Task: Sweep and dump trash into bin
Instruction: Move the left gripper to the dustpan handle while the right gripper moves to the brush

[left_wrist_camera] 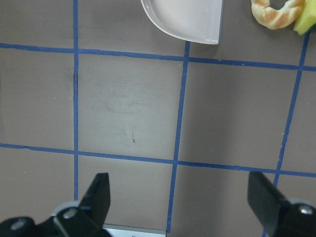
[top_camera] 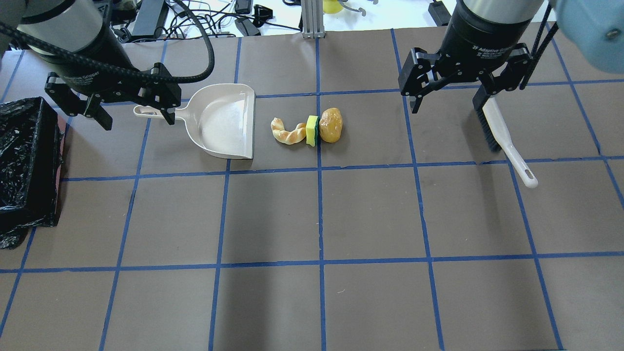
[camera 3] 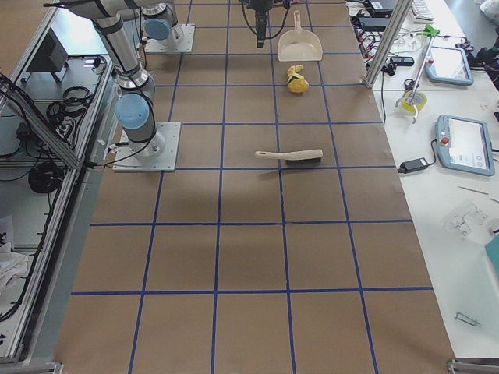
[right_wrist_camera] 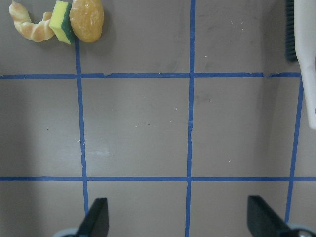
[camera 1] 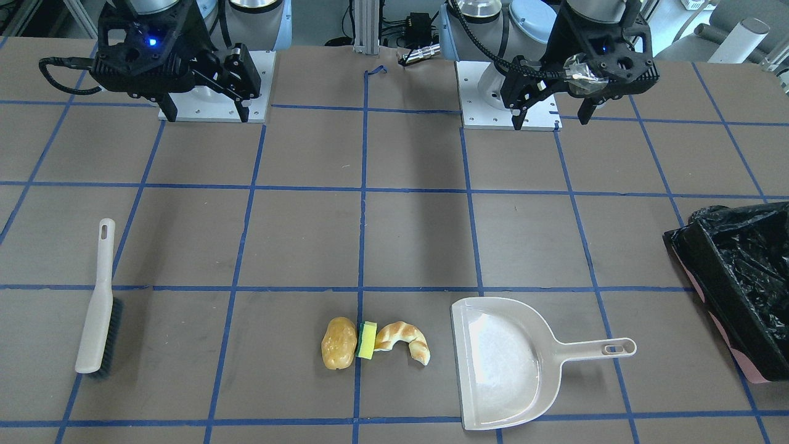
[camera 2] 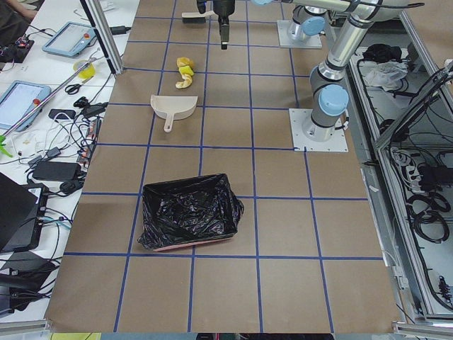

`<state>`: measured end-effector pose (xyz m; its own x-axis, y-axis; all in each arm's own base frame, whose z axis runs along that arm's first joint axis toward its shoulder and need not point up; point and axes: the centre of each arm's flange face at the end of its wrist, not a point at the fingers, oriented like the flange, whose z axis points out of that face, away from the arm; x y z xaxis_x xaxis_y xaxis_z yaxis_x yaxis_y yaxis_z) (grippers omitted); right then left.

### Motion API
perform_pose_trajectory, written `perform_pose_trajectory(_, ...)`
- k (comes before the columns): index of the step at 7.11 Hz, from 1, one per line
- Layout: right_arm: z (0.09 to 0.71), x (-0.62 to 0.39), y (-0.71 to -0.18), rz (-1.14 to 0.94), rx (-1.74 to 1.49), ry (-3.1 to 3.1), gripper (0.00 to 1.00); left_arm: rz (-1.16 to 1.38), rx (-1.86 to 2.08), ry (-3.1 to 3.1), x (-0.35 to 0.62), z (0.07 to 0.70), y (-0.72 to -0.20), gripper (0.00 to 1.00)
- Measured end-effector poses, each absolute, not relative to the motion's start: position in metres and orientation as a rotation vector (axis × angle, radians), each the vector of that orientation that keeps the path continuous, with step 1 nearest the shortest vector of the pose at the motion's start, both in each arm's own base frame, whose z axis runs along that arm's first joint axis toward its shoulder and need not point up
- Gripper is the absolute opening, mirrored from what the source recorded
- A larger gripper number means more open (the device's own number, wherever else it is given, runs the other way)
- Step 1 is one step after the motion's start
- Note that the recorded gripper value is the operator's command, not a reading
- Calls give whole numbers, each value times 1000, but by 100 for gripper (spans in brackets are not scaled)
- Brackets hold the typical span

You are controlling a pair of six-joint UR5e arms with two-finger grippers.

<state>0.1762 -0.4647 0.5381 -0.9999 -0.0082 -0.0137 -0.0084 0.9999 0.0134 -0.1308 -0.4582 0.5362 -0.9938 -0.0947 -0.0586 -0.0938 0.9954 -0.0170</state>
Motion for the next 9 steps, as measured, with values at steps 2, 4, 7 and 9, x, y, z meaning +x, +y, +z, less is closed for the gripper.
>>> perform_pose_trajectory(2,538,176,-465,24,-16,3128,100,-17,-145,3079,-131,535,-458,100)
perform_pose_trajectory(4,538,175,-466,16,-68,3125,100,-3,-118,3079,-130,532,-463,100)
perform_pose_trajectory(7,533,165,-465,74,-125,3193,100,38,111,3062,-123,501,-497,100)
perform_pose_trajectory(9,514,135,-481,182,-114,3240,100,-32,318,3041,-83,476,-541,100)
